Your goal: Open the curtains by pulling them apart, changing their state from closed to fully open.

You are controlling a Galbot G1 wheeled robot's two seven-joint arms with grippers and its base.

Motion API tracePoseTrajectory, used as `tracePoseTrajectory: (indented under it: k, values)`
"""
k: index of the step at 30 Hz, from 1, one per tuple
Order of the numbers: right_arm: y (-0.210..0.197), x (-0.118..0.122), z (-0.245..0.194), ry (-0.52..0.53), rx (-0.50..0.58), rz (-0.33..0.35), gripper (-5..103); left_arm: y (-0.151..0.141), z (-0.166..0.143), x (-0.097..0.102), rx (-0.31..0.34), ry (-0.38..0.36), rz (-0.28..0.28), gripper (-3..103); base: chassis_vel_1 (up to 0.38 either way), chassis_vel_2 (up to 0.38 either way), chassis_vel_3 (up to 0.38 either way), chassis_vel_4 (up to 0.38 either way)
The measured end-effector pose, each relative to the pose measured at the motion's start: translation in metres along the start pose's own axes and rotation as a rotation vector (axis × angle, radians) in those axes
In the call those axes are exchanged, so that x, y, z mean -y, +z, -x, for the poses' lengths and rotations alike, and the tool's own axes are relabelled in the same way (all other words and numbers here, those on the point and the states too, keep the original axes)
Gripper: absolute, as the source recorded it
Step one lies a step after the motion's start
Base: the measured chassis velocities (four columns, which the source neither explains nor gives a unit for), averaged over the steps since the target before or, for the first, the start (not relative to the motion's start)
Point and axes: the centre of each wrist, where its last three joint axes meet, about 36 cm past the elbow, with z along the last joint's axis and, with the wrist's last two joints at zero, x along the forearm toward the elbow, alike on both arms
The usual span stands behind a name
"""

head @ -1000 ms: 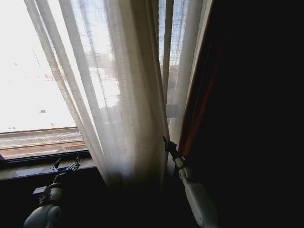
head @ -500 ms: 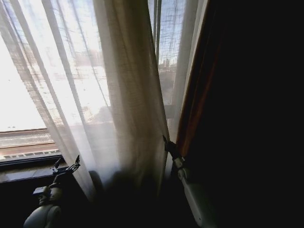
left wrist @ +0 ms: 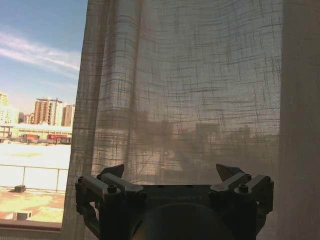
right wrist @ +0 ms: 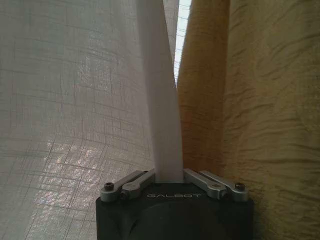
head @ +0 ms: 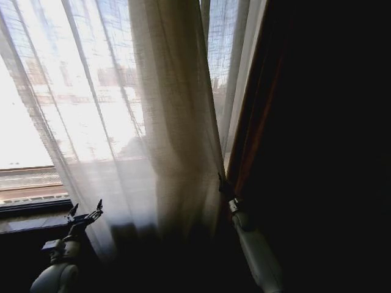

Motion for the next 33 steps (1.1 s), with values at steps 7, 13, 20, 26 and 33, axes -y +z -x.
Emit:
tracePoseTrajectory:
  k: [7,13,20,26,33]
  values:
    - [0.012,0.036,0.02,0.152,-0.026,-0.04,0,0.0,0.0,0.0,0.0,0.0,0.0,100,0.0,0.0,0.0,0.0]
    - [0.008,0.044,0.02,0.181,-0.015,-0.044,0,0.0,0.0,0.0,0.0,0.0,0.0,100,0.0,0.0,0.0,0.0]
    - [-0.009,0.024,-0.002,0.078,0.019,0.006,14,0.0,0.0,0.0,0.0,0.0,0.0,100,0.0,0.0,0.0,0.0]
    - [-0.012,0.009,-0.033,-0.007,0.014,0.02,36,0.0,0.0,0.0,0.0,0.0,0.0,100,0.0,0.0,0.0,0.0]
    - [-0.021,0.002,-0.065,-0.064,-0.006,0.028,57,0.0,0.0,0.0,0.0,0.0,0.0,100,0.0,0.0,0.0,0.0]
